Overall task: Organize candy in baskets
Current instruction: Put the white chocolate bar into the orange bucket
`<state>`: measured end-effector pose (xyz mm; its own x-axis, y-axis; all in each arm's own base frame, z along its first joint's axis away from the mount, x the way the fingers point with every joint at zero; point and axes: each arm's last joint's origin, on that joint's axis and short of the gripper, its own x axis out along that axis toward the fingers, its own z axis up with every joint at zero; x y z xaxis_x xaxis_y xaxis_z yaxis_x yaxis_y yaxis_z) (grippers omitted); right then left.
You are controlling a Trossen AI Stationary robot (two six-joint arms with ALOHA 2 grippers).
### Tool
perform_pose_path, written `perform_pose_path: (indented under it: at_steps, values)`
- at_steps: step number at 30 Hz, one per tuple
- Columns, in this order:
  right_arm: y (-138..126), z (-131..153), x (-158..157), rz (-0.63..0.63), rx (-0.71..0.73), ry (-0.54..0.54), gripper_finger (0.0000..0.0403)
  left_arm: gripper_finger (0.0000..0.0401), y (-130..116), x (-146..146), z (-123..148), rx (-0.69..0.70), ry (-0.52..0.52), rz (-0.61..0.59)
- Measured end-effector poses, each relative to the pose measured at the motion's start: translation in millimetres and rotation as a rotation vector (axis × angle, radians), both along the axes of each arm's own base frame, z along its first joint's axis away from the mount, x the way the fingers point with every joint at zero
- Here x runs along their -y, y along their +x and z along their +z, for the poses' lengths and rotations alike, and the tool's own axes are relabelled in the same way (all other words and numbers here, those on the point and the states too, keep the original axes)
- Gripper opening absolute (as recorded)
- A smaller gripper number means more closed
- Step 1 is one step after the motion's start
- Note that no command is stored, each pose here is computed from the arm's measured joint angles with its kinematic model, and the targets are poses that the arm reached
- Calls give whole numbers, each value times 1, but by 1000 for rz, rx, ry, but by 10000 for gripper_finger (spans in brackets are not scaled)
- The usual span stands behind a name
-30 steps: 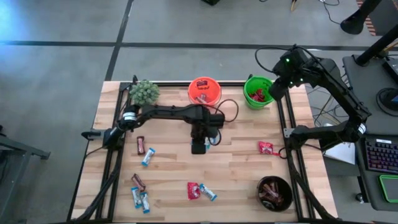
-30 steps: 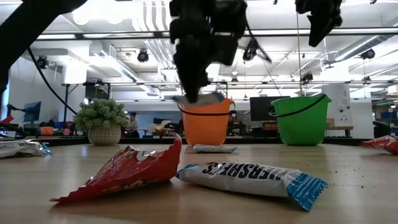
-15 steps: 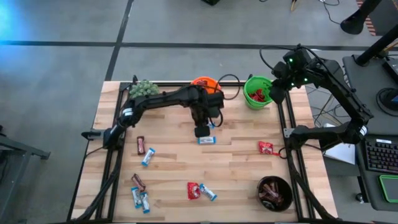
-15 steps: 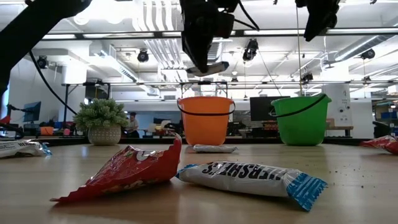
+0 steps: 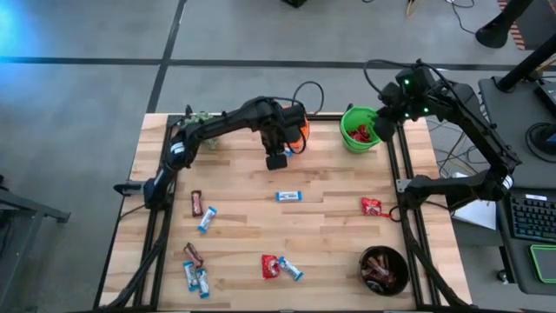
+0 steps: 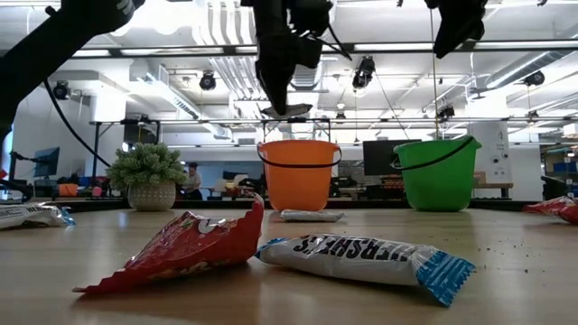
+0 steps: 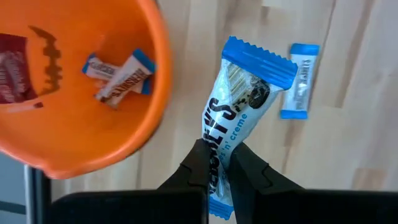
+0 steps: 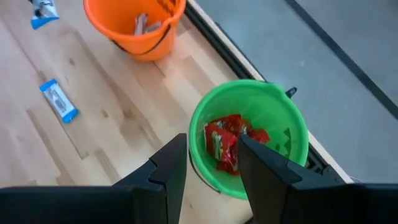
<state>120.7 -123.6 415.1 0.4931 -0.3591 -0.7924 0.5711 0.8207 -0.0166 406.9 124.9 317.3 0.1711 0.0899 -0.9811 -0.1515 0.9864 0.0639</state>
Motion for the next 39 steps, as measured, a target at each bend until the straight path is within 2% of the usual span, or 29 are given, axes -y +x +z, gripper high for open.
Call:
perform_pose_path:
  at_steps: [10, 19, 24, 28, 33, 39]
  values:
    - [5, 6, 6, -61, 101, -33, 132, 5, -22, -58, 0, -14, 25, 1]
    - [9, 12, 10, -172, 224, -11, 132, 5, -37, -93, 1, 26, 33, -33]
    - [9, 13, 10, -233, 257, 26, 132, 5, -38, -106, 2, 82, 52, -61]
    - [9, 13, 10, -237, 258, 25, 132, 5, -37, -111, 4, 152, 37, -112]
    - [9, 13, 10, -237, 258, 24, 132, 5, -35, -118, 6, 202, 79, -132]
    - [10, 13, 11, -236, 262, 17, 132, 16, -30, -119, 6, 292, 19, -168]
